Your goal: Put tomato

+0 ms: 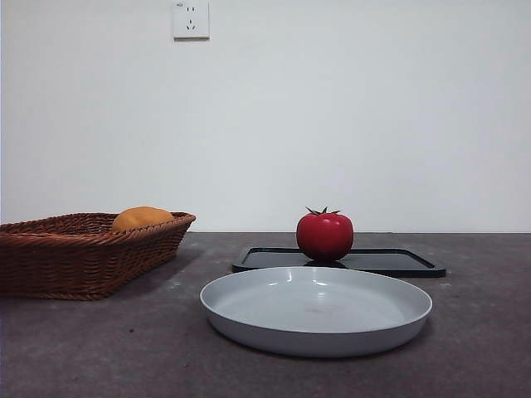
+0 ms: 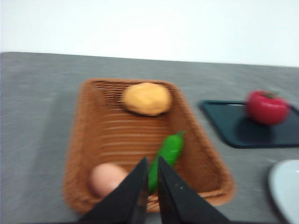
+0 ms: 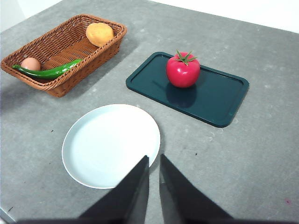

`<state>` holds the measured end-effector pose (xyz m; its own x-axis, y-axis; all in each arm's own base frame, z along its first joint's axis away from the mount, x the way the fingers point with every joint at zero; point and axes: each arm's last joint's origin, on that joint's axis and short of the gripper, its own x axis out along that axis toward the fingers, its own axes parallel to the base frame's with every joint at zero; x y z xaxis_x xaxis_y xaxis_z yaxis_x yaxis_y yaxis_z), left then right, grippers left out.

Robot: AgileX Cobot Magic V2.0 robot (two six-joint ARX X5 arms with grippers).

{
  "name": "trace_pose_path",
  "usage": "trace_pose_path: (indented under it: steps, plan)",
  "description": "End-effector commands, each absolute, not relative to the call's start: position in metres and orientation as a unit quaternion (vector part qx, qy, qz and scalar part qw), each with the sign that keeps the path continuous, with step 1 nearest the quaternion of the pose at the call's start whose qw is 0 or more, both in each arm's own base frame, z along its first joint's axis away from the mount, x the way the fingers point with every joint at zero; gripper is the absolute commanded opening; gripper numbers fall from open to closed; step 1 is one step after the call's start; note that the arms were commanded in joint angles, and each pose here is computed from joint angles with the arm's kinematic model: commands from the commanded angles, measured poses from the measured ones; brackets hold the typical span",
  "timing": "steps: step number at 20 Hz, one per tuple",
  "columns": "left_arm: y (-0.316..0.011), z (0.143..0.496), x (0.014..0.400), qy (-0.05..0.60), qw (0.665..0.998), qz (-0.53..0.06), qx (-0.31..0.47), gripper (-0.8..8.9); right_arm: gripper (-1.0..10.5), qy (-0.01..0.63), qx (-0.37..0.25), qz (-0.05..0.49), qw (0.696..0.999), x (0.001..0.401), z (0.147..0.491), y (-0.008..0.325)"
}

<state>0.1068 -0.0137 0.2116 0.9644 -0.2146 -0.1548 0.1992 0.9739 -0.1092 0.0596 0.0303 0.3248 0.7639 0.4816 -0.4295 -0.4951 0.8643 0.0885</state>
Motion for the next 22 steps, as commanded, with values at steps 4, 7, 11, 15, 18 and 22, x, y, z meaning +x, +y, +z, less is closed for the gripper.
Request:
trace_pose_path:
  steps: [4, 7, 11, 15, 18, 22]
  plan:
    - [-0.007, 0.168, 0.101, 0.081, 0.996, -0.036, -0.028, 0.29, 0.3, 0.217, -0.012, 0.263, 0.94, 0.059, 0.328, 0.031]
    - [-0.005, 0.154, 0.099, 0.087, 0.995, -0.03, -0.029, 0.29, 0.3, 0.217, -0.012, 0.263, 0.94, 0.059, 0.328, 0.031]
    - [-0.005, 0.149, 0.095, 0.09, 0.995, -0.029, -0.028, 0.29, 0.3, 0.217, -0.012, 0.263, 0.94, 0.059, 0.328, 0.031]
    - [-0.005, 0.149, 0.095, 0.091, 0.995, -0.03, -0.018, 0.29, 0.3, 0.217, -0.012, 0.263, 0.94, 0.059, 0.328, 0.031]
    - [-0.005, 0.149, 0.095, 0.091, 0.995, -0.03, -0.016, 0.29, 0.3, 0.217, -0.012, 0.263, 0.94, 0.059, 0.328, 0.031]
    - [-0.005, 0.149, 0.095, 0.091, 0.995, -0.03, -0.016, 0.29, 0.3, 0.217, -0.012, 0.263, 0.94, 0.059, 0.328, 0.031]
